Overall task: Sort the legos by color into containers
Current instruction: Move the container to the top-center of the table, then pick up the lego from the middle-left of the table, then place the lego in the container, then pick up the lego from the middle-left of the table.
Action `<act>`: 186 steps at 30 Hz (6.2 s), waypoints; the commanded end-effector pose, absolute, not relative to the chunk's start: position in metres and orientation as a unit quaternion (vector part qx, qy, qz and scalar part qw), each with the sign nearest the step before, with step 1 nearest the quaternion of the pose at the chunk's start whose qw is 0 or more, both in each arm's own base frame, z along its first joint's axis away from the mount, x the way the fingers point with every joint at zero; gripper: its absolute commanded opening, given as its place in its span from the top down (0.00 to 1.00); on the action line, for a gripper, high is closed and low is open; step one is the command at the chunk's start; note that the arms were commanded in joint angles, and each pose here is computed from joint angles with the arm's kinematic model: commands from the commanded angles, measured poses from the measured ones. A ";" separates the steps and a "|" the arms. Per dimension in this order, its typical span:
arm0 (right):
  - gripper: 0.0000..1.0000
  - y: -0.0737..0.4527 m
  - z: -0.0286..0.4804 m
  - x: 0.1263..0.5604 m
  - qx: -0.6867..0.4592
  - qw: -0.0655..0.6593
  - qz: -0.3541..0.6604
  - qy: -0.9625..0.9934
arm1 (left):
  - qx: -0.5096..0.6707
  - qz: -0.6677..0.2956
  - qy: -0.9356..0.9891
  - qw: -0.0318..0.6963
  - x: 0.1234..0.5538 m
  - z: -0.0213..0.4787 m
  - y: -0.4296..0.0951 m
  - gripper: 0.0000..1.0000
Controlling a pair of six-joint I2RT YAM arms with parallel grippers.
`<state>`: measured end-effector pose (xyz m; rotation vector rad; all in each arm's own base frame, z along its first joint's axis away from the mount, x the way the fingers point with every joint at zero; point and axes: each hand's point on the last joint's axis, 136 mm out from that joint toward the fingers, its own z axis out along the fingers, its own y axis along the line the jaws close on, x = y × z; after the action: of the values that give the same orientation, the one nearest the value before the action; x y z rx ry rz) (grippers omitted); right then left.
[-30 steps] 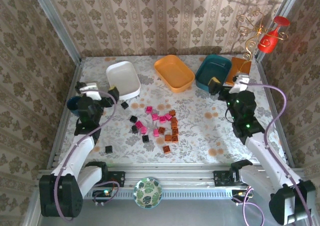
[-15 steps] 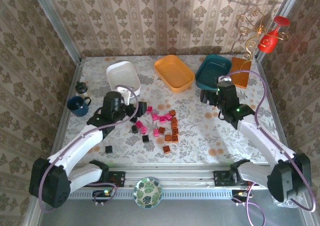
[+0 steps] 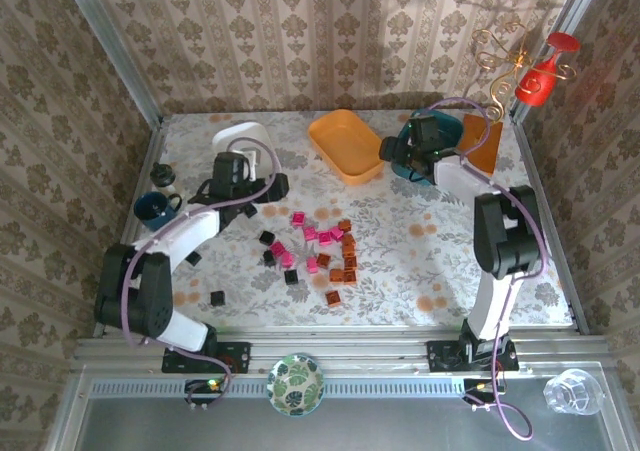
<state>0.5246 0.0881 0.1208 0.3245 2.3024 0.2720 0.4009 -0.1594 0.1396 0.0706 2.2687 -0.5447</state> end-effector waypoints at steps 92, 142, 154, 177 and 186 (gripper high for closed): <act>0.04 0.208 0.156 0.339 -0.089 0.422 0.217 0.876 | -0.064 -0.056 0.941 0.328 0.410 0.099 -0.024 0.00; 0.04 0.157 0.155 0.333 -0.018 0.472 0.169 0.865 | 0.152 -0.125 0.879 0.435 0.480 0.170 -0.243 0.71; 0.04 0.155 0.157 0.331 -0.019 0.477 0.166 0.863 | 0.175 -0.129 0.864 0.455 0.549 0.165 -0.319 0.33; 0.03 0.162 0.152 0.331 -0.017 0.470 0.187 0.862 | -0.185 0.005 0.947 0.264 0.293 0.090 0.008 0.17; 0.03 0.160 0.156 0.329 -0.011 0.476 0.193 0.858 | -0.270 0.021 0.944 0.186 0.257 0.060 0.046 0.16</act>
<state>0.3296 0.1620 0.1529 -0.0539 2.1204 0.4525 0.2724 0.0481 0.0732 -0.6787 2.6052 0.1023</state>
